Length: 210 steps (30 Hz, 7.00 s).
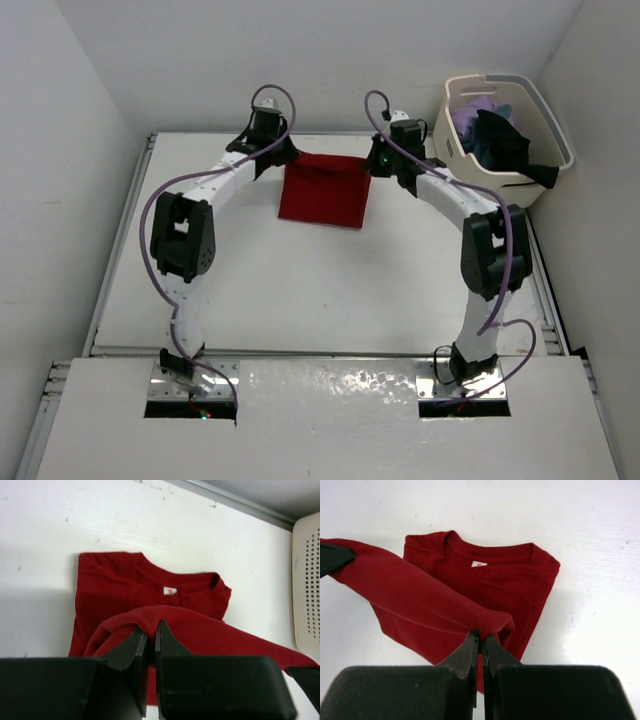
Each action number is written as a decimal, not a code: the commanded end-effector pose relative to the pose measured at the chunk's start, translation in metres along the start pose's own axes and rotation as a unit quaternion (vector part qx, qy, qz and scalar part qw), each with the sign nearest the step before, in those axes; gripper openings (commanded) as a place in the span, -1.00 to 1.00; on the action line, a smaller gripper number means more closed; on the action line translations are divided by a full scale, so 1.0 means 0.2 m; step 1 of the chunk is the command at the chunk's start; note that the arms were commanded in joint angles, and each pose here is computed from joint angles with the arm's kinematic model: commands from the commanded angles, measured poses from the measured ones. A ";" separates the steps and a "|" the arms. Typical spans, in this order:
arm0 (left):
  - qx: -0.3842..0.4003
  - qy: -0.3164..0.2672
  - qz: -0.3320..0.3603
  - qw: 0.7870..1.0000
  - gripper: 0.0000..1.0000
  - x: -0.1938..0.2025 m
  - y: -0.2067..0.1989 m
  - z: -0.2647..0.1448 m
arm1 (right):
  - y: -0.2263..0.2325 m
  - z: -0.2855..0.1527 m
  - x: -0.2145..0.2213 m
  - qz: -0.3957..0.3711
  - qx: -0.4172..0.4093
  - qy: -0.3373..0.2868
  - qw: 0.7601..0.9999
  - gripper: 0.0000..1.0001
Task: Fold and stack the t-shirts
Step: Fold the long partially folded tshirt into a neat square, then put the neatly folded tshirt into the corner of the board with the left arm, then grab crumpled tshirt from bin with the right arm
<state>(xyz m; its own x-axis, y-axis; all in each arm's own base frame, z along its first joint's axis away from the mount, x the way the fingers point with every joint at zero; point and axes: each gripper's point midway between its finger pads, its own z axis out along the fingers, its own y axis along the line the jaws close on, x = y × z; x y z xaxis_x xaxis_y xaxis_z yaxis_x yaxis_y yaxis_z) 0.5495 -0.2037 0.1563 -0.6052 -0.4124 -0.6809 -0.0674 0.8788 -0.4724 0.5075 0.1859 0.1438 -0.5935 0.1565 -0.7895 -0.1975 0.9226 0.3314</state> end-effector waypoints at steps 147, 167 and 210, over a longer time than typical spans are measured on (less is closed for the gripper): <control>-0.381 -0.045 0.213 0.898 -0.86 -0.82 1.77 -0.01 | -0.13 -0.01 0.19 -0.007 -0.044 -0.039 0.998 0.98; -0.260 -0.203 0.112 0.937 0.99 -1.02 0.92 -0.50 | -0.25 -0.18 0.14 -0.063 0.045 -0.044 0.996 0.98; -0.044 -0.194 0.117 0.973 0.99 -0.02 0.07 -0.52 | -1.83 -0.41 -0.66 -0.065 0.469 -0.009 0.881 0.95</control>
<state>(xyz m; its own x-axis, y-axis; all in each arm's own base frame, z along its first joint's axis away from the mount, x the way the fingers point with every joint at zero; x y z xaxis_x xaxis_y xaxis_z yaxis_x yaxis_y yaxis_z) 0.4590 -0.1567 0.1910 -0.3233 -0.2274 -0.9186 -0.0738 0.9738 -0.2150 0.5831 -0.2022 0.1635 -0.6318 0.0336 -0.7744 0.4595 0.8208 -0.3393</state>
